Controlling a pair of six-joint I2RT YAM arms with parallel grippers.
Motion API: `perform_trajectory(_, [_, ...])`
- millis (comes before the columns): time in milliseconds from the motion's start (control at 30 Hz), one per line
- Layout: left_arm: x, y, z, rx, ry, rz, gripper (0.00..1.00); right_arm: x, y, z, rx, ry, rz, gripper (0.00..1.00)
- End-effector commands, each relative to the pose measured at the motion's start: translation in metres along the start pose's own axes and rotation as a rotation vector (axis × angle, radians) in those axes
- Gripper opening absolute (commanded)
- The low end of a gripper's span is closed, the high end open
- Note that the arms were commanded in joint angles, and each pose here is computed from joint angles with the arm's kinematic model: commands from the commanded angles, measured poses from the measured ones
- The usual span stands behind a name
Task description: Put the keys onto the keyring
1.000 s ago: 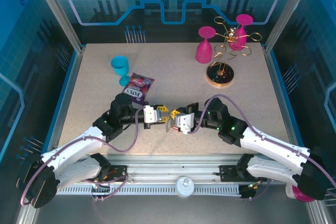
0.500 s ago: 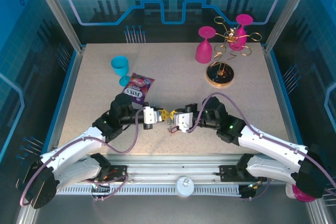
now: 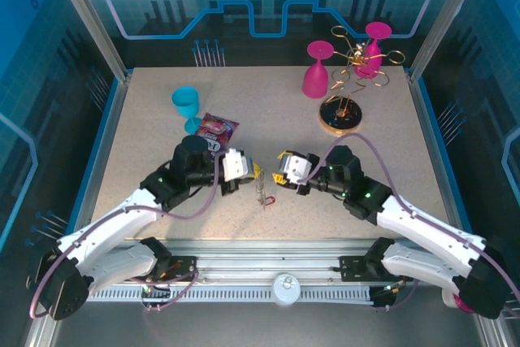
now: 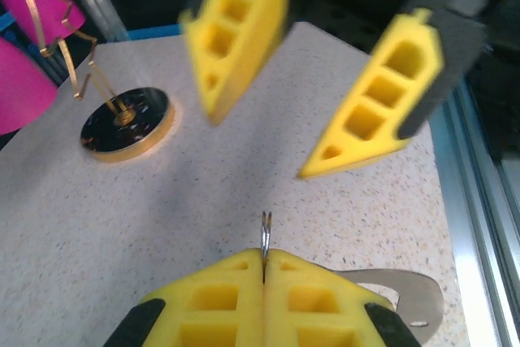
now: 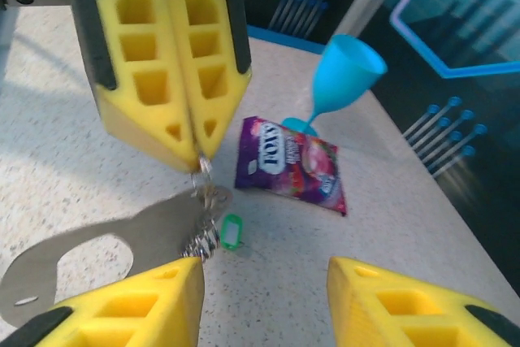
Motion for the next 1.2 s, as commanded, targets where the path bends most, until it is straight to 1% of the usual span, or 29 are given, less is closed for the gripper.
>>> perform_trajectory(0, [0.009, -0.002, 0.021, 0.361, 0.151, 0.138, 0.00, 0.015, 0.002, -0.007, -0.171, -0.043, 0.024, 0.43])
perform_trajectory(67, [0.015, -0.005, 0.030, 0.514, 0.233, 0.214, 0.00, 0.020, 0.009, -0.003, -0.240, -0.002, 0.031, 0.38])
perform_trajectory(133, [0.020, -0.004, 0.033, 0.618, 0.274, 0.259, 0.00, 0.021, 0.020, 0.010, -0.282, 0.077, 0.007, 0.34])
perform_trajectory(167, [0.022, -0.003, 0.034, 0.673, 0.290, 0.273, 0.00, 0.021, 0.028, 0.019, -0.296, 0.126, -0.021, 0.31])
perform_trajectory(233, [0.025, 0.001, 0.036, 0.773, 0.316, 0.284, 0.00, 0.017, 0.044, 0.039, -0.291, 0.211, -0.087, 0.29])
perform_trajectory(367, [0.026, 0.006, 0.036, 0.962, 0.348, 0.317, 0.00, -0.003, 0.059, 0.060, -0.290, 0.243, -0.166, 0.29])
perform_trajectory(467, [0.027, 0.008, 0.037, 1.109, 0.389, 0.380, 0.00, -0.021, 0.060, 0.069, -0.306, 0.257, -0.196, 0.29])
perform_trajectory(567, [0.024, 0.006, 0.032, 1.265, 0.402, 0.490, 0.00, -0.038, 0.043, 0.061, -0.311, 0.149, -0.159, 0.28])
perform_trajectory(633, [0.024, 0.006, 0.028, 1.355, 0.413, 0.547, 0.00, -0.045, 0.030, 0.050, -0.297, 0.046, -0.138, 0.29])
perform_trajectory(733, [0.022, 0.009, 0.021, 1.462, 0.392, 0.596, 0.00, -0.049, 0.017, 0.037, -0.276, -0.048, -0.104, 0.29])
perform_trajectory(800, [0.021, 0.009, 0.017, 1.548, 0.373, 0.615, 0.00, -0.049, 0.010, 0.032, -0.245, -0.087, -0.100, 0.31])
perform_trajectory(833, [0.020, 0.009, 0.014, 1.611, 0.357, 0.623, 0.00, -0.048, 0.007, 0.027, -0.229, -0.116, -0.107, 0.32])
perform_trajectory(900, [0.017, 0.008, 0.010, 1.742, 0.317, 0.641, 0.00, -0.045, 0.005, 0.022, -0.206, -0.141, -0.133, 0.33])
perform_trajectory(967, [0.015, 0.008, 0.004, 1.855, 0.270, 0.663, 0.00, -0.040, 0.007, 0.017, -0.184, -0.154, -0.186, 0.34])
perform_trajectory(1167, [0.016, 0.006, -0.003, 2.037, 0.219, 0.683, 0.00, -0.038, 0.009, 0.030, -0.053, -0.110, -0.263, 0.33])
Point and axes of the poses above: each hand's point on the last joint's axis, 136 mm out from that joint toward the fingers, its own x axis back along the fingers, its own z axis along the line the jaws close on, y = z × x, the point moved 2 cm from there along x, back along the fingers, and after that the axes turned 7 degrees about x, right-handed, at the moved point
